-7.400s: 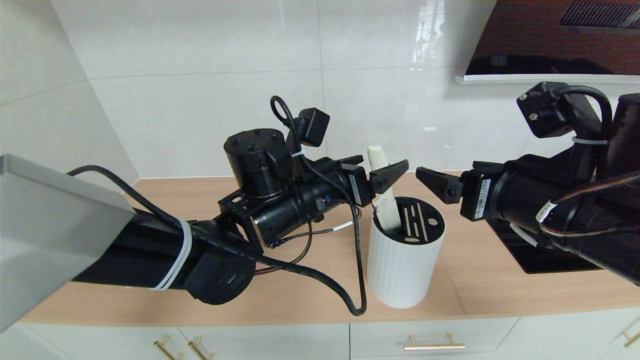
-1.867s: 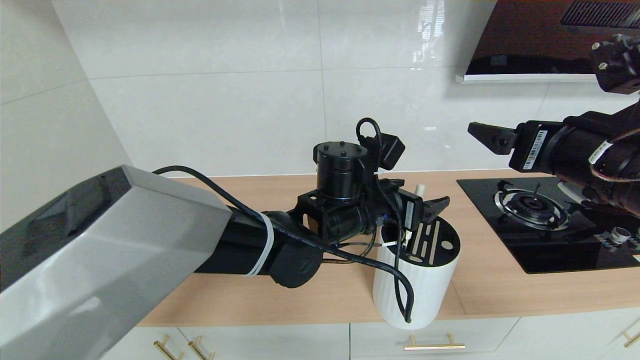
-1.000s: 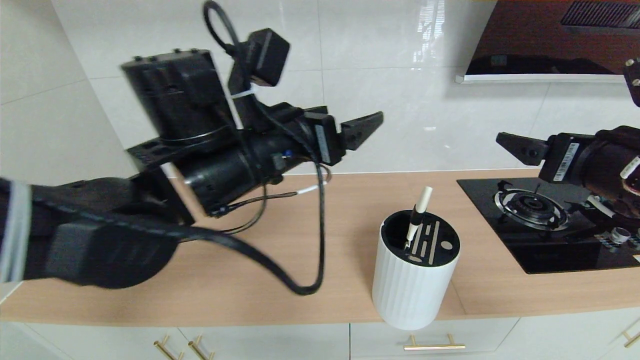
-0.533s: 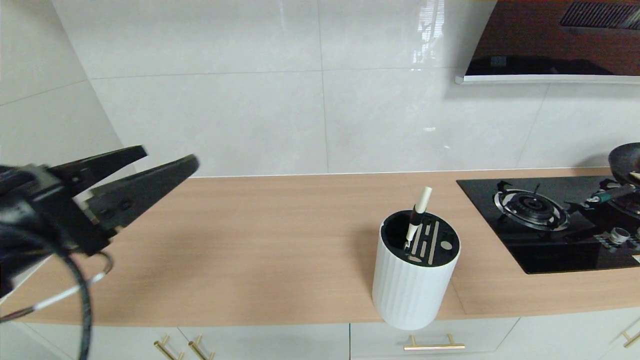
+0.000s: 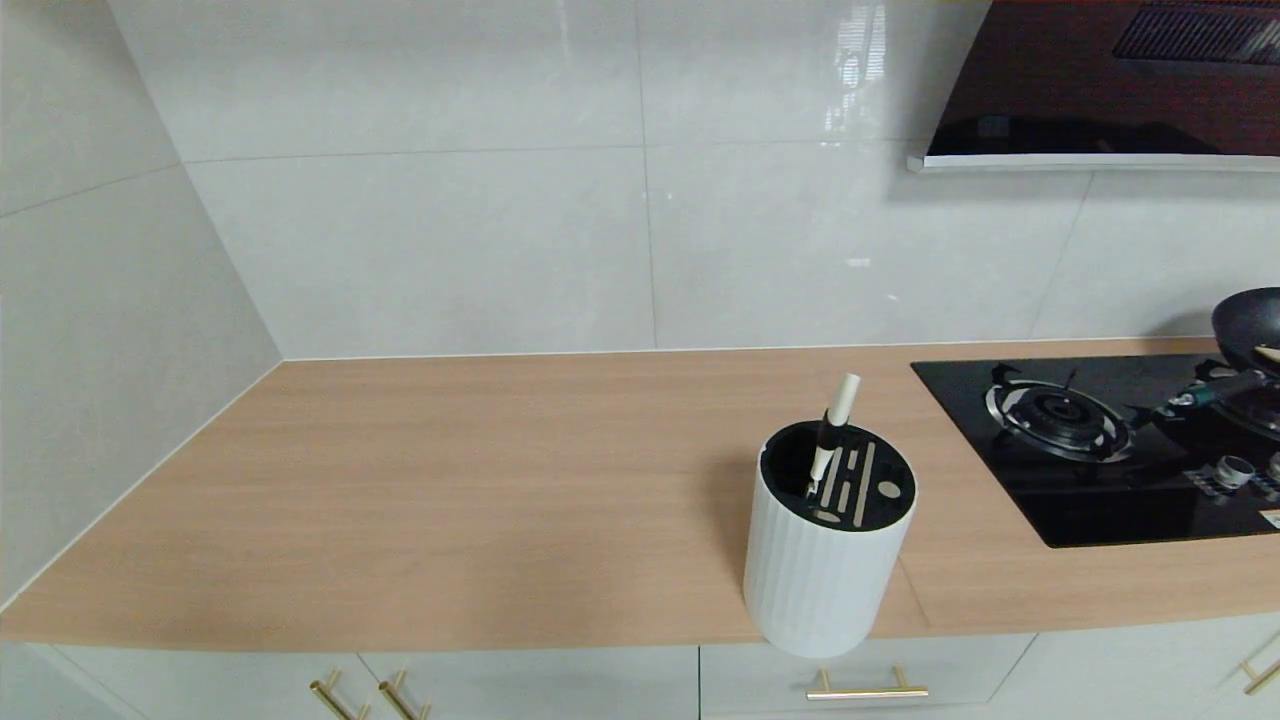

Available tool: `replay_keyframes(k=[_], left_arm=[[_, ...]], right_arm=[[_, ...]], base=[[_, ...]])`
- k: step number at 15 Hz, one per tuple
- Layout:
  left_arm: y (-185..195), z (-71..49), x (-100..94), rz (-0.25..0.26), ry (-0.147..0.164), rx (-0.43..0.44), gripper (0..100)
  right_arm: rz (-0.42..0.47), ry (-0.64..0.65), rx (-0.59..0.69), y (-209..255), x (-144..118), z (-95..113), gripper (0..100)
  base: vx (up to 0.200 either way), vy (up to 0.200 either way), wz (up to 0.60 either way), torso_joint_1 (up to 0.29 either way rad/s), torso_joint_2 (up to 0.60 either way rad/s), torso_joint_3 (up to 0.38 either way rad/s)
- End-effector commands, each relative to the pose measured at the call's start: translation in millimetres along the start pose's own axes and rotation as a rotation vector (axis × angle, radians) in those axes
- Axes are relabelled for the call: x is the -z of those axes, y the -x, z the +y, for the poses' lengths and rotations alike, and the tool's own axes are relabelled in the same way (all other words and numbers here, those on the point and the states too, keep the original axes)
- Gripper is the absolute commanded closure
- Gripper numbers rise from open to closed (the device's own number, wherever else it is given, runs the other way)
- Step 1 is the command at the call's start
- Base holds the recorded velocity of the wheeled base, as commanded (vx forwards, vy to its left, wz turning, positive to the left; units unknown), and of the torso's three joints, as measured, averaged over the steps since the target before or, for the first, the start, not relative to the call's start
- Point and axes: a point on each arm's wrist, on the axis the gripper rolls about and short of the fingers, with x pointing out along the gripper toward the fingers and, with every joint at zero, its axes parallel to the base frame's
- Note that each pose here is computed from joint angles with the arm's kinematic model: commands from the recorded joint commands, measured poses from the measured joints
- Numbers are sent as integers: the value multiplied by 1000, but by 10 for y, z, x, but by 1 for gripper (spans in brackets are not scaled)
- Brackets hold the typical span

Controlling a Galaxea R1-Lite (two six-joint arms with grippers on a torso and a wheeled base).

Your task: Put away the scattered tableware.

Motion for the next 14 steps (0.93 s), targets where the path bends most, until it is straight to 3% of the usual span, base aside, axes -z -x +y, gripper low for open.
replay_keyframes(k=[1, 3, 4, 5, 7, 8, 9, 11, 12, 14], left_arm=[[332, -54, 218, -126, -35, -72, 0], [381, -111, 232, -177, -79, -154, 0], [435, -145, 287, -205, -99, -177, 0], [440, -150, 340, -203, -109, -191, 0], [406, -100, 468, -171, -94, -220, 0], [295, 1, 745, -70, -104, -241, 0], [222, 81, 957, 2, -154, -286, 0], [126, 189, 1257, 33, -184, -328, 0], [128, 203, 1321, 88, -189, -337, 0], [130, 204, 1328, 97, -189, -340, 0]], right_arm=[[-88, -2, 57, 221, 60, -50, 0], [-100, 6, 226, 232, 121, -37, 0], [-141, 18, 253, 339, 194, -5, 0], [-123, 33, 213, 349, 296, -4, 0], [-100, 36, 237, 288, 408, -16, 0], [-84, 43, 237, 240, 498, -21, 0], [-50, 53, 238, 184, 632, -30, 0], [-18, 57, 242, 92, 873, -48, 0], [-21, 58, 240, 52, 989, -56, 0], [0, 98, 223, 9, 1177, -69, 0]], base=[[0, 0, 0, 0, 0, 0], [0, 0, 0, 0, 0, 0], [0, 0, 0, 0, 0, 0], [0, 0, 0, 0, 0, 0], [0, 0, 0, 0, 0, 0], [0, 0, 0, 0, 0, 0], [0, 0, 0, 0, 0, 0], [0, 0, 0, 0, 0, 0], [0, 0, 0, 0, 0, 0], [0, 0, 0, 0, 0, 0]])
